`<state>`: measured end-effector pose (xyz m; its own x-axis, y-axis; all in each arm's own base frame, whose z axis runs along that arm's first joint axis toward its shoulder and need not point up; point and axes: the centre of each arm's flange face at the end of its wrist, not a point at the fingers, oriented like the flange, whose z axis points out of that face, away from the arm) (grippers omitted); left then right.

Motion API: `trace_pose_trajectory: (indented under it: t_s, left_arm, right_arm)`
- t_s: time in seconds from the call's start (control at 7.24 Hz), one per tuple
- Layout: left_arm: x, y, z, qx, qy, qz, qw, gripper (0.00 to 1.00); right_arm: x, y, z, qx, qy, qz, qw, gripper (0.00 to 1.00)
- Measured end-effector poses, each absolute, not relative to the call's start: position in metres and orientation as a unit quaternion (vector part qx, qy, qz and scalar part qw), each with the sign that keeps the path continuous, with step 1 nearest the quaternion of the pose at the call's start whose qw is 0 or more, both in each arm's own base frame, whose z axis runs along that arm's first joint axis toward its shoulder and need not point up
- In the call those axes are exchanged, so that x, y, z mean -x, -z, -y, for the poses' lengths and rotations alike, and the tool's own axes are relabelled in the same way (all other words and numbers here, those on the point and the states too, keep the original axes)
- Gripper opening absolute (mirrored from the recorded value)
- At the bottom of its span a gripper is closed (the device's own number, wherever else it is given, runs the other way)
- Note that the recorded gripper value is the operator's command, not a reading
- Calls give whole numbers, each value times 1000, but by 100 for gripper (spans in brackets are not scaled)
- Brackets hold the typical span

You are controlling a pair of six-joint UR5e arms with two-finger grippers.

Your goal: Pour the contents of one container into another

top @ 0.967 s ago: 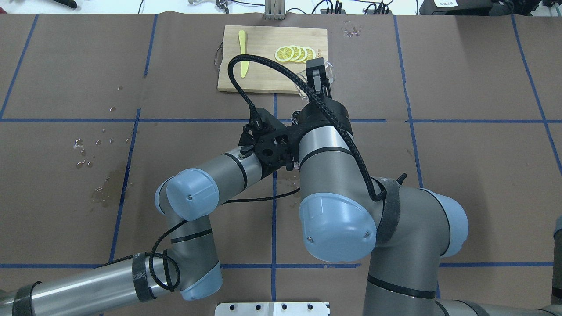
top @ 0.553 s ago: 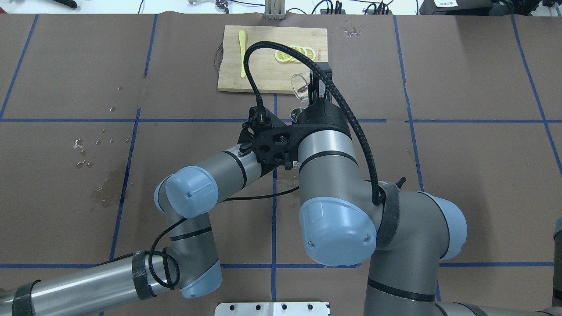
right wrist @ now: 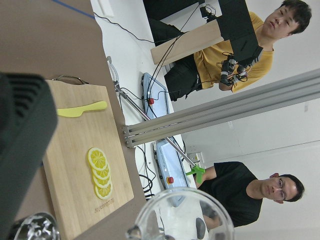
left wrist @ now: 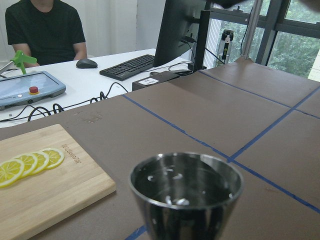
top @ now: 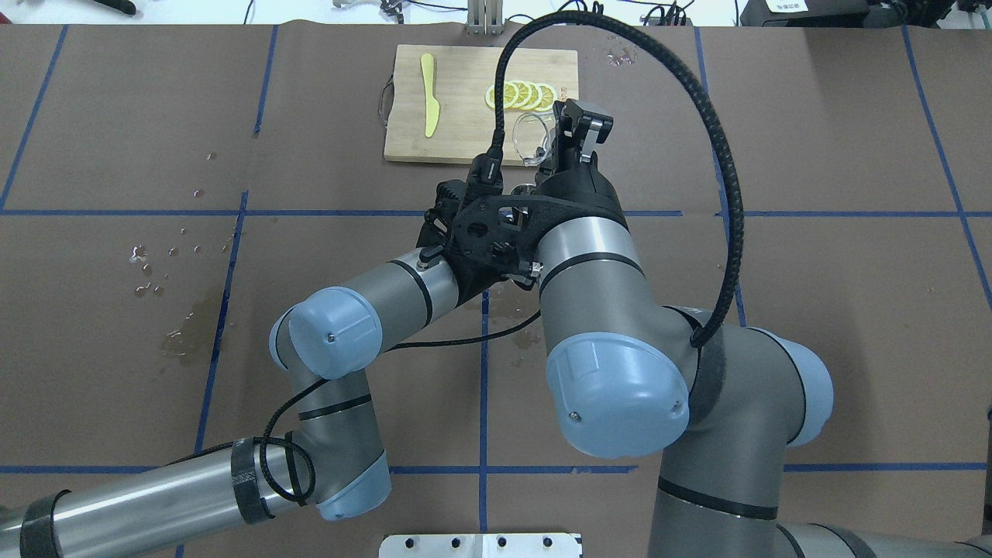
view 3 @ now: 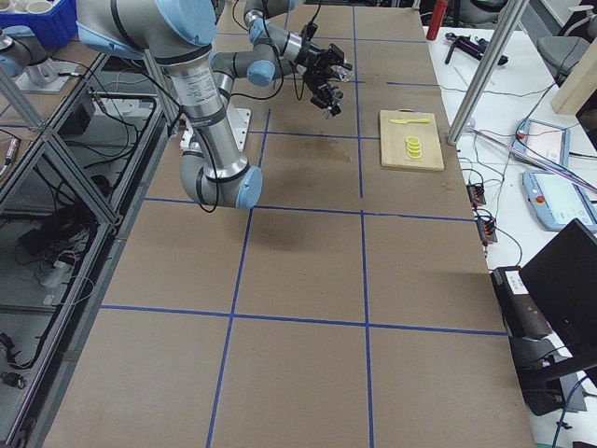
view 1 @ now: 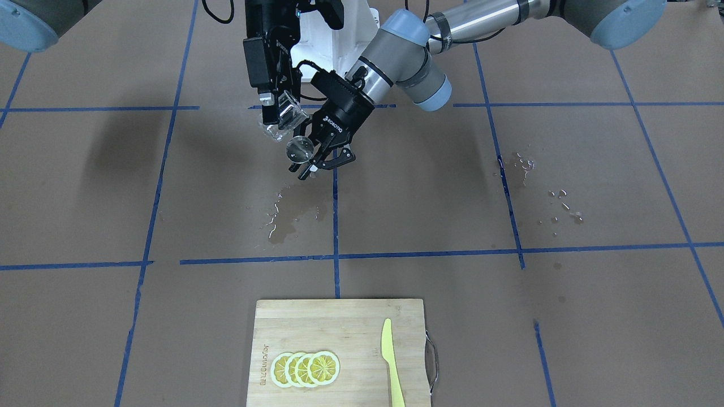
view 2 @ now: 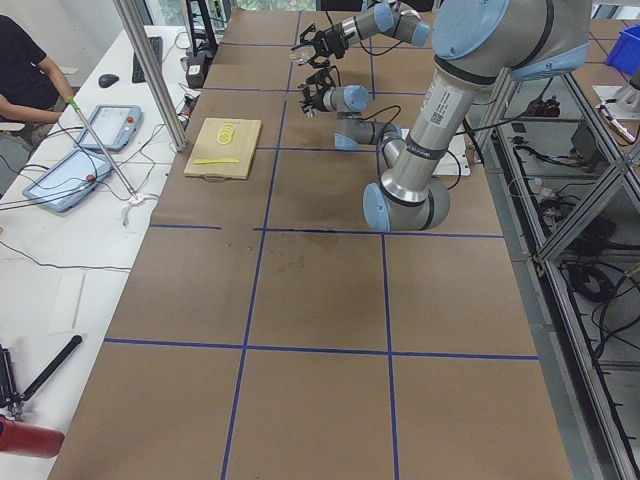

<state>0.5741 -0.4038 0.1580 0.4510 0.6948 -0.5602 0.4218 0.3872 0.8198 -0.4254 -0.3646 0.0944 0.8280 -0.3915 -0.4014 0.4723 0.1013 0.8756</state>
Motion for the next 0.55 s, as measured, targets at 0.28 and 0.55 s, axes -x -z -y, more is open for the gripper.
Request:
trace_pose_trajectory:
  t_s: [0.28,0.55]
  left_arm:
    - [-572,-157,406,-545,-102,-513,655,0]
    - [-568,-157,408,-545,-93,-516,654,0]
  right_arm:
    - [402,-96,379,-603,238,21,761,0]
    - [377,-103,394,-592,171,80,784,0]
